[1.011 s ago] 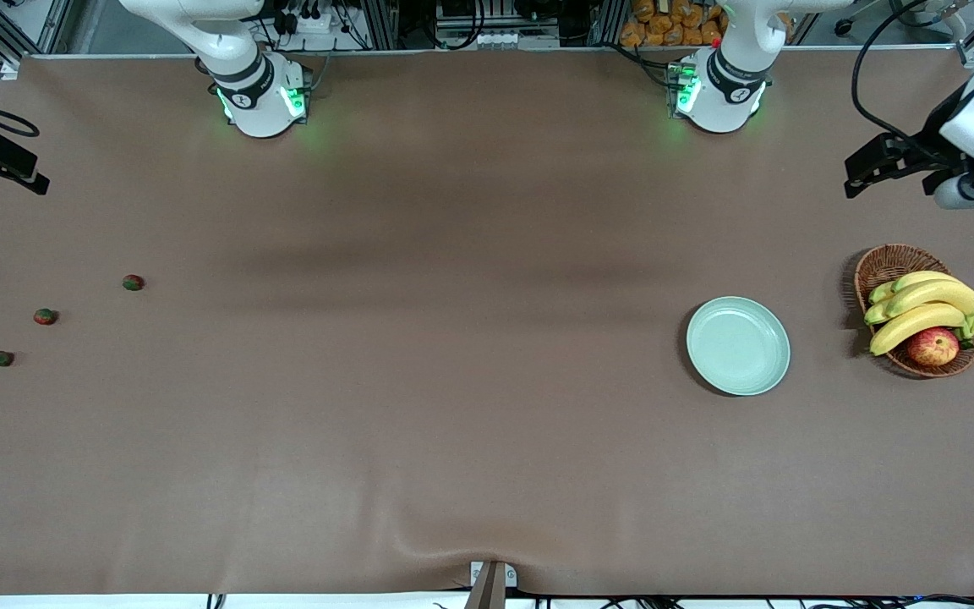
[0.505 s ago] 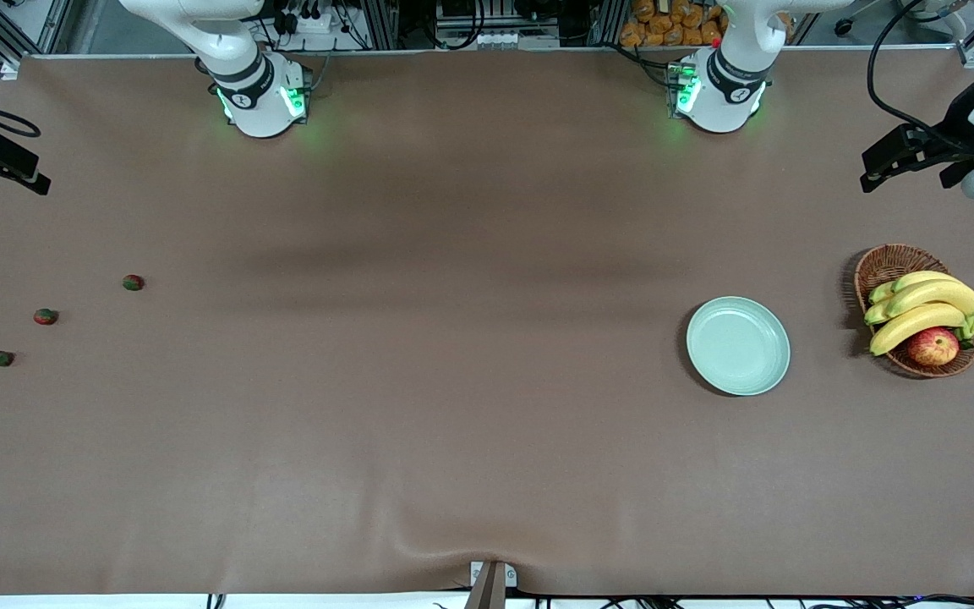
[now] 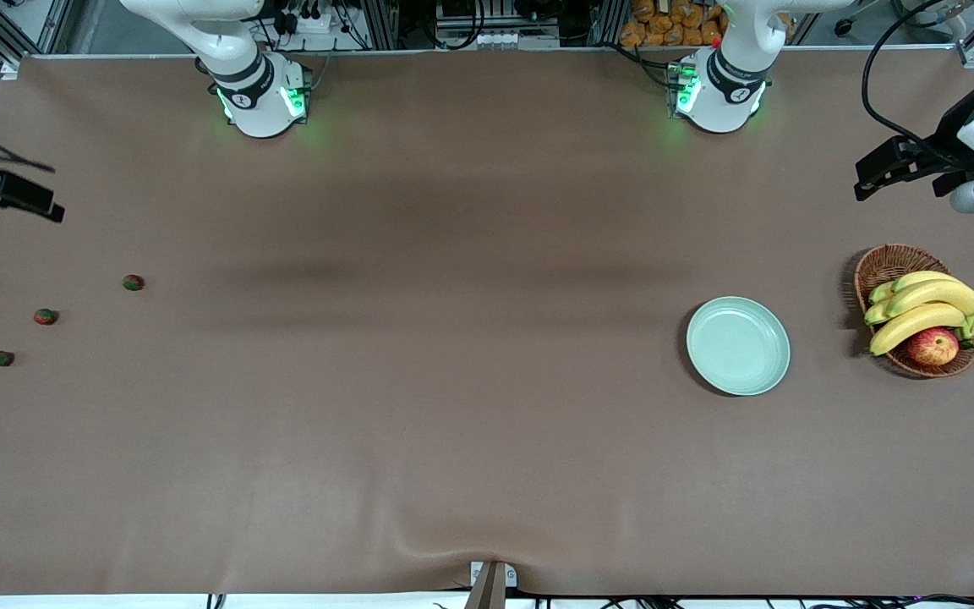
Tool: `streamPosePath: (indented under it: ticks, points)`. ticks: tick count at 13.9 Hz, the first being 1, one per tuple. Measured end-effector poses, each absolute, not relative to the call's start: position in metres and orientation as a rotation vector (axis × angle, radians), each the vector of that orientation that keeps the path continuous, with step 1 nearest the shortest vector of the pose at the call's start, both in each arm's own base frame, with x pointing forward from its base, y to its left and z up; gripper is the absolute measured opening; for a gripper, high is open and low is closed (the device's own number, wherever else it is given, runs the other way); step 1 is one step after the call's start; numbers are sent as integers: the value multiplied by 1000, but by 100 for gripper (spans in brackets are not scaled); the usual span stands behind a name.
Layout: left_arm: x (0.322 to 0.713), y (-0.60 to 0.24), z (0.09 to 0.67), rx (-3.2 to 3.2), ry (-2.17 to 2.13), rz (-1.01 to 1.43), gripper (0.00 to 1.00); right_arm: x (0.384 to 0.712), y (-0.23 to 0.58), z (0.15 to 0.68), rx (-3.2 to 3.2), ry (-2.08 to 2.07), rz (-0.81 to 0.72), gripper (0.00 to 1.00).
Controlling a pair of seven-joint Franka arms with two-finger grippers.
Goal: Collect all strawberries into plate
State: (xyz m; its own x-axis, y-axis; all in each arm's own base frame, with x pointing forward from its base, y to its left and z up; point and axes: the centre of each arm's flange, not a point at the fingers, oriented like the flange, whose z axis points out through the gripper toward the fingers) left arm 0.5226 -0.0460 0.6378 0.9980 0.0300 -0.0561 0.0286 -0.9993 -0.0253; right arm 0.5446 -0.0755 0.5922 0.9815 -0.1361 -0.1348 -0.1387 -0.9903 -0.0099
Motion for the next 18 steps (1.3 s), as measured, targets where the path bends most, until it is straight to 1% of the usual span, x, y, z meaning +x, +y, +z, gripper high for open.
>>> streamPosePath:
  ticks: [4, 6, 8, 10, 13, 15, 18]
  points:
    - [523, -46, 638, -3116, -45, 86, 100, 562, -108, 547, -3091, 300, 291, 100]
    - [523, -46, 640, -3116, -47, 82, 100, 573, -117, 512, -3086, 322, 328, 100]
    - [523, -45, 640, -3116, -48, 81, 100, 578, -129, 469, -3081, 351, 343, 100]
    - [523, -45, 640, -3116, -48, 81, 100, 571, -140, 424, -3073, 383, 359, 100]
    - [523, -45, 637, -3116, -48, 89, 100, 549, -148, 363, -3056, 417, 407, 100]
    - [524, -46, 632, -3114, -47, 105, 100, 534, -153, 319, -3050, 439, 419, 100]
    - [525, -46, 628, -3113, -45, 118, 100, 514, -179, 255, -3042, 482, 410, 100]
